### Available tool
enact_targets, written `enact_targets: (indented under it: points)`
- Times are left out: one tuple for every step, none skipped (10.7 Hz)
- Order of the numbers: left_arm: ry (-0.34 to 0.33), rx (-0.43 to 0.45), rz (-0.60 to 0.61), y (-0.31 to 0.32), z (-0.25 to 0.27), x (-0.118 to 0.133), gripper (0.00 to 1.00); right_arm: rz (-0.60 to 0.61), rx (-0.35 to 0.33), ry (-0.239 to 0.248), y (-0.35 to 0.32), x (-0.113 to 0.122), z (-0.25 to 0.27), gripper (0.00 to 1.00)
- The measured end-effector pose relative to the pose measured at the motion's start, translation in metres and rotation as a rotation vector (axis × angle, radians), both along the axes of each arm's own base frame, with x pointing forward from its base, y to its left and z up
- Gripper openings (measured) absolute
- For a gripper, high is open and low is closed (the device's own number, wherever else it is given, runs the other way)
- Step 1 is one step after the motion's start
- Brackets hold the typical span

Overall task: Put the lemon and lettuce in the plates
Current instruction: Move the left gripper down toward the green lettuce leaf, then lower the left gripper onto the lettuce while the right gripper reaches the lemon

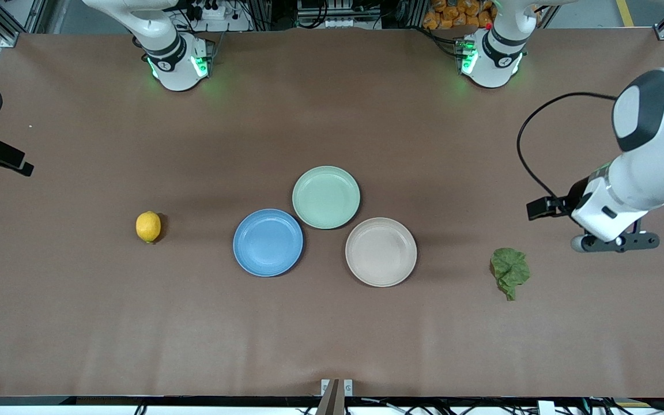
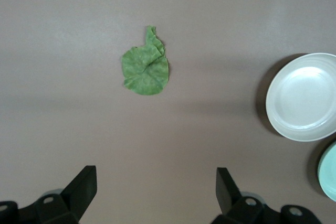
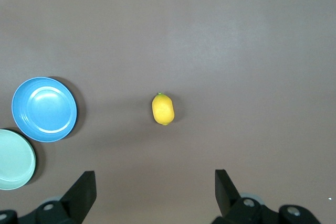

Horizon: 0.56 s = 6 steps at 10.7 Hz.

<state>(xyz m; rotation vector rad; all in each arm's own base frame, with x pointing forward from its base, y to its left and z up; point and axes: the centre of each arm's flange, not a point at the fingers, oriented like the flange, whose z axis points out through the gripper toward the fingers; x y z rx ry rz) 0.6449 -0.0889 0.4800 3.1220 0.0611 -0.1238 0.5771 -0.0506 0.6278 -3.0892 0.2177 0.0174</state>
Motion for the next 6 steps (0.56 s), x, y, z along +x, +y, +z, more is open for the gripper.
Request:
enact_targets:
  points:
    - [-0.007, -0.002, 0.004, 0.004, -0.016, 0.009, 1.00, 0.003, 0.002, 0.008, 0.002, -0.002, -0.003, 1.00]
    - [-0.017, -0.004, 0.001, 0.007, -0.033, 0.018, 1.00, 0.011, 0.004, 0.020, 0.006, -0.003, -0.009, 1.00]
    - [-0.026, -0.008, -0.003, 0.008, -0.054, 0.027, 1.00, 0.024, 0.005, 0.038, 0.013, -0.003, -0.017, 1.00]
    - [-0.029, -0.012, -0.004, 0.006, -0.077, 0.034, 1.00, 0.033, 0.003, 0.051, 0.018, -0.002, -0.027, 1.00]
    - [-0.030, -0.015, -0.005, 0.005, -0.097, 0.040, 1.00, 0.035, -0.001, 0.052, 0.019, -0.001, -0.039, 1.00]
    - [-0.033, -0.018, -0.005, 0.005, -0.112, 0.045, 1.00, 0.037, -0.004, 0.044, 0.020, 0.001, -0.051, 1.00]
